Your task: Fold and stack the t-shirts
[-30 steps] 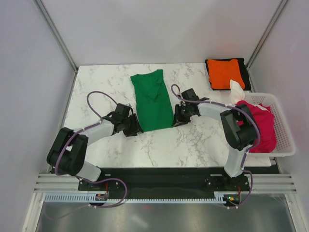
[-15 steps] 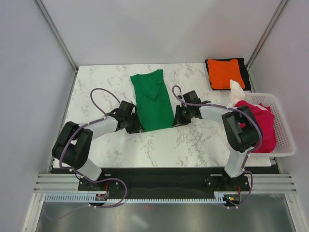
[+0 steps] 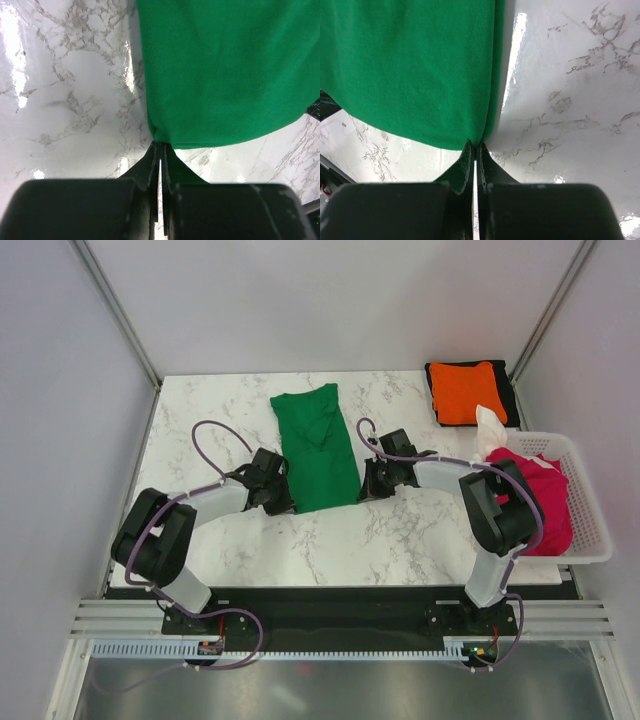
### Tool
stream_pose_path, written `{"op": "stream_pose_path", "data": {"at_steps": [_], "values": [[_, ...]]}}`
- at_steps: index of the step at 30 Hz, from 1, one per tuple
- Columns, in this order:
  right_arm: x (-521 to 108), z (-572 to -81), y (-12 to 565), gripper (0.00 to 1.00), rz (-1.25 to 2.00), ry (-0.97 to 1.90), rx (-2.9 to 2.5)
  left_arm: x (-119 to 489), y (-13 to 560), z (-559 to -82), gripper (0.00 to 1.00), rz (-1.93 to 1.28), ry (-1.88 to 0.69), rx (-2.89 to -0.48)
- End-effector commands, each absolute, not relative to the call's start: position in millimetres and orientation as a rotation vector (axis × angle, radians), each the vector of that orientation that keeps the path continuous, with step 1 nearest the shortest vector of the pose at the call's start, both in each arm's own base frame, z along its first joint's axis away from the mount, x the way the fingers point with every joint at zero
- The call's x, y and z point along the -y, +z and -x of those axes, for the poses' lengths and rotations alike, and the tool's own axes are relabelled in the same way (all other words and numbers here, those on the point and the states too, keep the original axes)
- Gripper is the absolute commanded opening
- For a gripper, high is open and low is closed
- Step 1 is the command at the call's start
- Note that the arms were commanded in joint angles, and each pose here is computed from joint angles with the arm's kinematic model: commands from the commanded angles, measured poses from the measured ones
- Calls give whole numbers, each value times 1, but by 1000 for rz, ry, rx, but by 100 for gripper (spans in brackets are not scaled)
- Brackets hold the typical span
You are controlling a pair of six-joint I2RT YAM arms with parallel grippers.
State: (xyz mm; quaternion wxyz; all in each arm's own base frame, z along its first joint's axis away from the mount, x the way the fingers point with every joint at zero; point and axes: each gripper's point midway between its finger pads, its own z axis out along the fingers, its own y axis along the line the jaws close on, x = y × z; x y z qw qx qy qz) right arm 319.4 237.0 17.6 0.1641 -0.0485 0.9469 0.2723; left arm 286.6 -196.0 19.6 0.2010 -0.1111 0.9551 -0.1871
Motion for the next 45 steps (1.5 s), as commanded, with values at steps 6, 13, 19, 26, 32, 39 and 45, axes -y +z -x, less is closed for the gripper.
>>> {"op": "stream_pose_path", "data": {"at_steps": [6, 13, 19, 26, 32, 39, 45], "values": [[-222, -281, 39, 0, 99, 786, -2709, 209, 54, -255, 2, 258, -612, -2627], [-213, -231, 89, 0, 84, 862, -2663, 204, 83, -190, 2, 238, -693, -2628], [-208, -190, 143, 0, 161, 771, -2643, 196, 135, -157, 2, 283, -830, -2567], [-199, -184, 187, 0, 111, 723, -2610, 189, 184, -158, 2, 284, -820, -2519], [-192, -228, 200, 0, 177, 484, -2591, 182, 192, -187, 3, 266, -669, -2486], [-185, -282, 192, 0, 195, 356, -2632, 180, 195, -224, 3, 280, -626, -2516], [-190, -322, 184, 0, 201, 334, -2653, 169, 196, -263, 3, 339, -647, -2523]]}}
